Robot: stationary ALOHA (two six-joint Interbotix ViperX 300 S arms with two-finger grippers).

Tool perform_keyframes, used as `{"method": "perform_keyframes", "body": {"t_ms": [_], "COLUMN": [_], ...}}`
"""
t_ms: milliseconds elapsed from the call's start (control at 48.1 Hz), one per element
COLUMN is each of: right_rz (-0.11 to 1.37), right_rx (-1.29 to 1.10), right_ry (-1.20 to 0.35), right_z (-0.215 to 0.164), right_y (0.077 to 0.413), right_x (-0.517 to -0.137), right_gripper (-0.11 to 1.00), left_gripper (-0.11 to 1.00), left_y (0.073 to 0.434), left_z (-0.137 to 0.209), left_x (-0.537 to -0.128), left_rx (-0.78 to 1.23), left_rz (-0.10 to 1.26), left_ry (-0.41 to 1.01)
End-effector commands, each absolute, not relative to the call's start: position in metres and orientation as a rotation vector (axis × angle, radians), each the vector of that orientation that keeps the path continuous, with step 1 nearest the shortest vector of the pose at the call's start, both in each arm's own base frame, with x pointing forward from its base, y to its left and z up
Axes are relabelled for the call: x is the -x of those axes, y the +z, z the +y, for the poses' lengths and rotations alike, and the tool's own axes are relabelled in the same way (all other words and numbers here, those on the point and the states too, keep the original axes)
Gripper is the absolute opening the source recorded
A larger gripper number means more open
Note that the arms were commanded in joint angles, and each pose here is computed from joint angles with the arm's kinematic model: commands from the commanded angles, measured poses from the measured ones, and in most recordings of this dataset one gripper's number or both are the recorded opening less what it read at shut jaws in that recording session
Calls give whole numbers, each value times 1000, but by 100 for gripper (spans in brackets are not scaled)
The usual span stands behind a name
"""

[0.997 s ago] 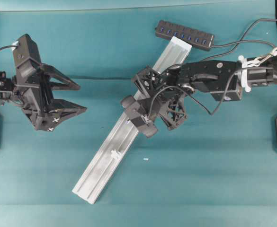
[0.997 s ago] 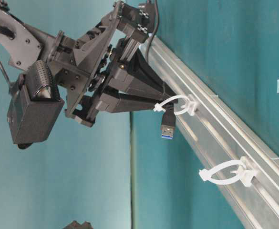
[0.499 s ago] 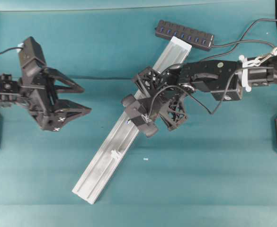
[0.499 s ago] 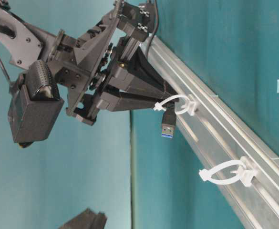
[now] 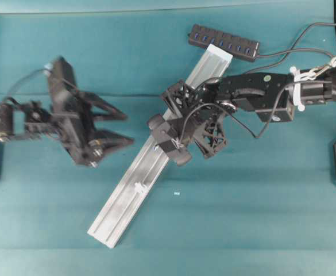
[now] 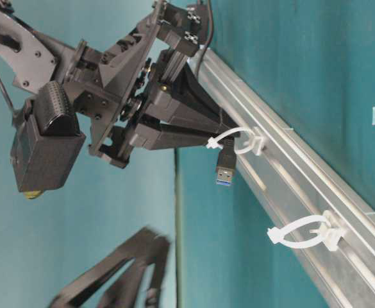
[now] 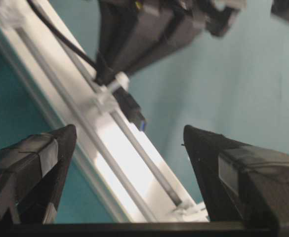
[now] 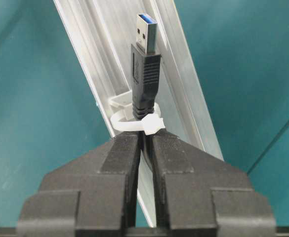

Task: Pass the USB cable through three rings with both arms.
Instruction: 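Reach the left gripper to the plug past the second ring and grasp it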

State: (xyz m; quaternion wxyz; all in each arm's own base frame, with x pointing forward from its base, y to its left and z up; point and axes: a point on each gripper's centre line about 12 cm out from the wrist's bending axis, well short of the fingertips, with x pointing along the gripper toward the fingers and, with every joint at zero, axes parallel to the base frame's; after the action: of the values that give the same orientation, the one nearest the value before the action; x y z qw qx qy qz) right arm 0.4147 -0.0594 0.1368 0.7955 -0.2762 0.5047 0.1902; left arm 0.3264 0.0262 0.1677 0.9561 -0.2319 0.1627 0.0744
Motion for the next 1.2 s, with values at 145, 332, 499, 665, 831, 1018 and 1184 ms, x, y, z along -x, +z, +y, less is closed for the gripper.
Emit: {"method": "perform_keyframes", "body": {"t_ms": [145, 332, 499, 665, 831, 1018, 1184], "right_rz": [1077, 1078, 1078, 1079, 1076, 1075, 1077], "right_rx": [578, 578, 576, 575, 577, 578, 577], "right_ry": [397, 398, 397, 396, 396, 395, 396], "right_z": [-58, -58, -58, -59, -58, -58, -58], "right_y": [140, 140, 140, 140, 140, 140, 139], "right_x": [-416, -416, -416, -416, -416, -417, -416], "right_gripper": [8, 8, 8, 8, 8, 8, 8], "left_gripper": [94, 94, 94, 94, 94, 93, 93], "left_y": [143, 136, 132, 133, 129, 129, 131], "left_z": [23, 23, 22, 23, 23, 24, 24], "left_x": [-360, -375, -379, -386, -390, -393, -394], "left_rx": [466, 467, 468, 467, 468, 469, 469], "left_rz": [369, 382, 390, 379, 382, 382, 370], "left_ry": [141, 142, 141, 139, 140, 142, 140]}}
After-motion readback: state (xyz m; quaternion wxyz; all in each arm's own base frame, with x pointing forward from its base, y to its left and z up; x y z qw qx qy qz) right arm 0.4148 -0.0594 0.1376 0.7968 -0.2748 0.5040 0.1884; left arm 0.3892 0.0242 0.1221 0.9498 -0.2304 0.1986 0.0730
